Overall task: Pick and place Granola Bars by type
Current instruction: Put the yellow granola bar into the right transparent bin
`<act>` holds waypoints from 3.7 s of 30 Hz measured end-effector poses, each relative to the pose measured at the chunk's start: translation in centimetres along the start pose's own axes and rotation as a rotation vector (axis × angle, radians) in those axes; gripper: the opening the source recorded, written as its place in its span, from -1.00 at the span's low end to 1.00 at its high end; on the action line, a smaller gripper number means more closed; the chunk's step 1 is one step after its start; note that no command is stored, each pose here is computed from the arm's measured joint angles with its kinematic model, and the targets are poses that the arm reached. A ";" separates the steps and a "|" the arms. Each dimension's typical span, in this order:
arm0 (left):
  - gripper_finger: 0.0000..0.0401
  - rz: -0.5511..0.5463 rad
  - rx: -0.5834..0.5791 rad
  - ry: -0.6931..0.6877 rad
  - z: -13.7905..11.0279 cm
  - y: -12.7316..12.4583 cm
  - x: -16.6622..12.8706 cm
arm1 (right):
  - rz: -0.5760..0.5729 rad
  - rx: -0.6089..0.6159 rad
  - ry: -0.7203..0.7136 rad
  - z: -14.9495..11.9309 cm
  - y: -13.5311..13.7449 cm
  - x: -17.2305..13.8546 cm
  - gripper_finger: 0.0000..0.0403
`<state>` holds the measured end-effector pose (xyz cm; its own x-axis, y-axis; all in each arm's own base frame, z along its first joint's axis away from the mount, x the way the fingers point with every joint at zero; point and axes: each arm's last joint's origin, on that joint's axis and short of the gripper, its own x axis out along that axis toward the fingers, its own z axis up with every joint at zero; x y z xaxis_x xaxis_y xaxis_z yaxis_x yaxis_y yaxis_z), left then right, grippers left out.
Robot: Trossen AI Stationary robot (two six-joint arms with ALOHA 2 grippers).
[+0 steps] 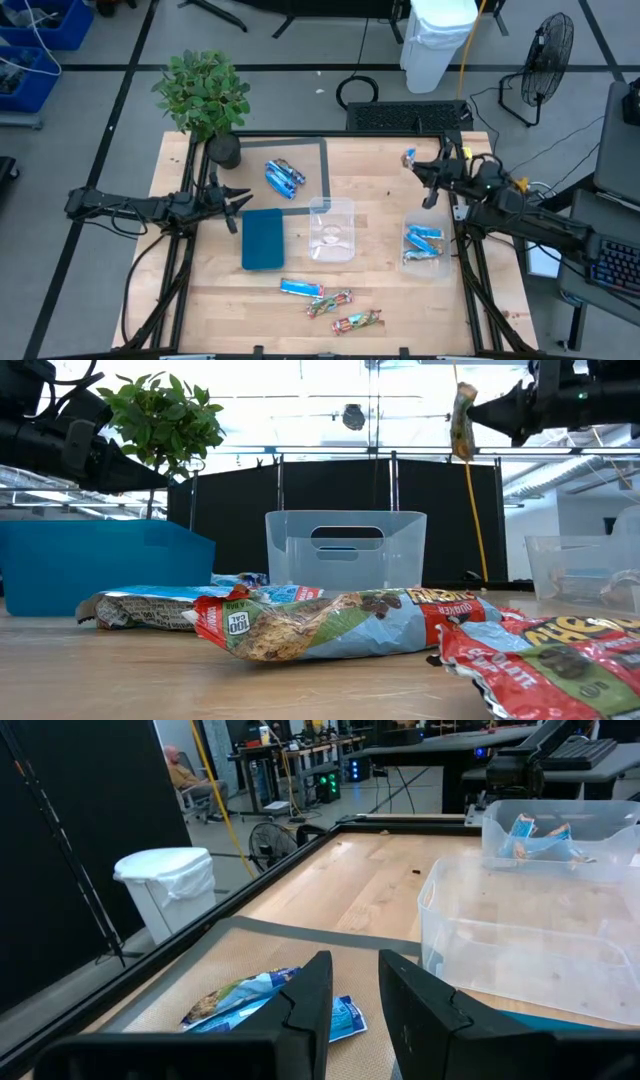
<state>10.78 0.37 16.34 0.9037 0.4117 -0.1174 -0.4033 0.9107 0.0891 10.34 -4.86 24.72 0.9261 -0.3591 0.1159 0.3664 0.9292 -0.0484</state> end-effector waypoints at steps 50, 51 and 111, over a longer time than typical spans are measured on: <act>-0.54 0.000 0.000 0.000 0.0 0.0 0.0 | -0.093 0.876 1.273 1.3 3.1 -2.7 -1.00; -0.54 0.000 0.000 0.000 0.0 0.0 0.0 | -0.084 0.874 1.295 1.2 3.3 -2.5 -1.00; -0.54 0.000 0.000 0.000 0.0 0.0 0.0 | 0.004 0.828 1.710 -3.1 12.5 1.7 -1.00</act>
<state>10.78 0.37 16.34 0.9039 0.4114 -0.1174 -0.4030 0.9109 0.0890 16.76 5.87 21.26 0.2010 0.4353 -0.8776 0.7157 0.5464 0.4350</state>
